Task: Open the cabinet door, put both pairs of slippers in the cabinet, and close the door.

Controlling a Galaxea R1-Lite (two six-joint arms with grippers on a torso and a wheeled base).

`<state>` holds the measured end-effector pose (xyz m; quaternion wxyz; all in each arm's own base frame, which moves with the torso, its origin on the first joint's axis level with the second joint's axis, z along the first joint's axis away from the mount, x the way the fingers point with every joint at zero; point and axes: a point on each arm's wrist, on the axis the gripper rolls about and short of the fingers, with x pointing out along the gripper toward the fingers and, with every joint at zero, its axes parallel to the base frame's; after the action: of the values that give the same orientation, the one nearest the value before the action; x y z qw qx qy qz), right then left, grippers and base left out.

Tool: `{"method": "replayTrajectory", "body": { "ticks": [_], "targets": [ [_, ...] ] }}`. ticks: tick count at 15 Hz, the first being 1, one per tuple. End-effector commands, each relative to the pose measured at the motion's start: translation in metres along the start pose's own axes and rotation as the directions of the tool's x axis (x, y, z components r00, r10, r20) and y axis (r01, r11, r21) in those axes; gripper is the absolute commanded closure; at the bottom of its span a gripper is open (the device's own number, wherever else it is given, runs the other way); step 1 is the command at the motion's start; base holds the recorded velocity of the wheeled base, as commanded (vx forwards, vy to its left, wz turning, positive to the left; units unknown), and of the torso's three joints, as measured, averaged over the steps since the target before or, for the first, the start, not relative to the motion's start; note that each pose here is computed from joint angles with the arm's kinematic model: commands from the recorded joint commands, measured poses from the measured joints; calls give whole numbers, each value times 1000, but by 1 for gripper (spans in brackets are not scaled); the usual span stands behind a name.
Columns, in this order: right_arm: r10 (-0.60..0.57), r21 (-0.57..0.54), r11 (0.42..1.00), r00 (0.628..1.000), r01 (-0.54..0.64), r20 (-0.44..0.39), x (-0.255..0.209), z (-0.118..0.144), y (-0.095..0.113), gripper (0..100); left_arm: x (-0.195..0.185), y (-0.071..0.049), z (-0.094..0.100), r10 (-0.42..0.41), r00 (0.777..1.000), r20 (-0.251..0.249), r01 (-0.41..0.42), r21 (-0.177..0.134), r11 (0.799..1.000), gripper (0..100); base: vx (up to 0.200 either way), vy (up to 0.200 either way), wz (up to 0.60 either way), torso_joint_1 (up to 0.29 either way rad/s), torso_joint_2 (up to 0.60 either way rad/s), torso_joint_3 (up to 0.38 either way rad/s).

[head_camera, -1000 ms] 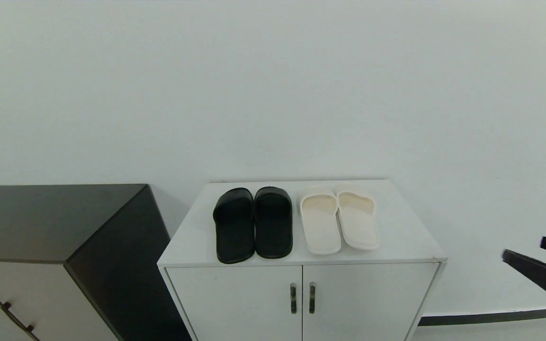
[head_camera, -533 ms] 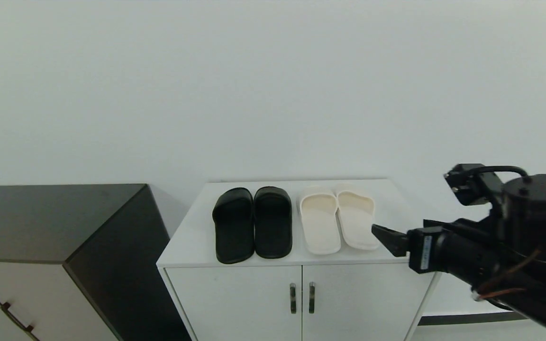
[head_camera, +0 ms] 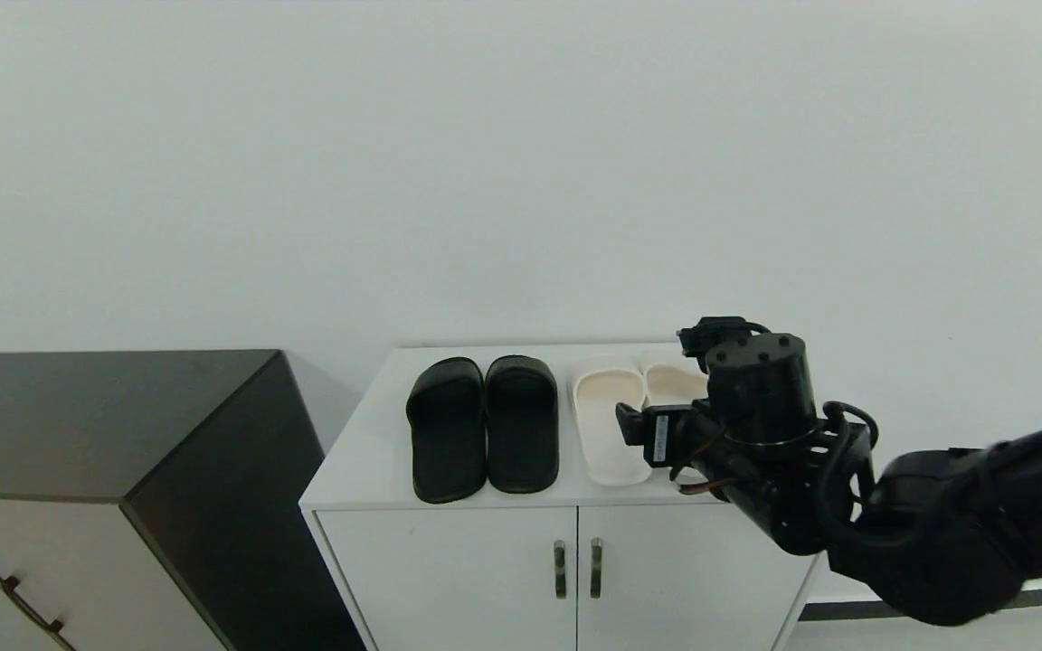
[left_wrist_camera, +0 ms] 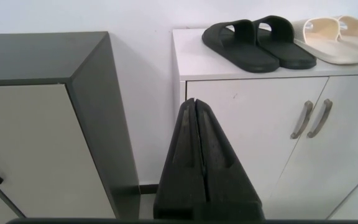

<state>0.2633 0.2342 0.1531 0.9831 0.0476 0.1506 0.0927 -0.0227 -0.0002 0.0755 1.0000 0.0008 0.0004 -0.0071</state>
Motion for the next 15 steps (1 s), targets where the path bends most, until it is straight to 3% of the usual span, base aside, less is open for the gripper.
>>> {"method": "replayTrajectory", "body": {
  "ticks": [1,6,15],
  "targets": [
    [-43,-24,999,999,42,-17,34,-10,1,0,0,0,0,0,1000,-1,0,0,1000,100,0,0,0,0,0,0],
    [-131,-59,990,991,131,6,76,-14,-3,0,0,0,0,0,1000,-1,0,0,1000,100,0,0,0,0,0,0],
    [-133,-77,988,991,135,30,114,-14,7,0,0,0,0,0,1000,-1,0,-2,1000,100,0,0,0,0,0,0]
  ]
}}
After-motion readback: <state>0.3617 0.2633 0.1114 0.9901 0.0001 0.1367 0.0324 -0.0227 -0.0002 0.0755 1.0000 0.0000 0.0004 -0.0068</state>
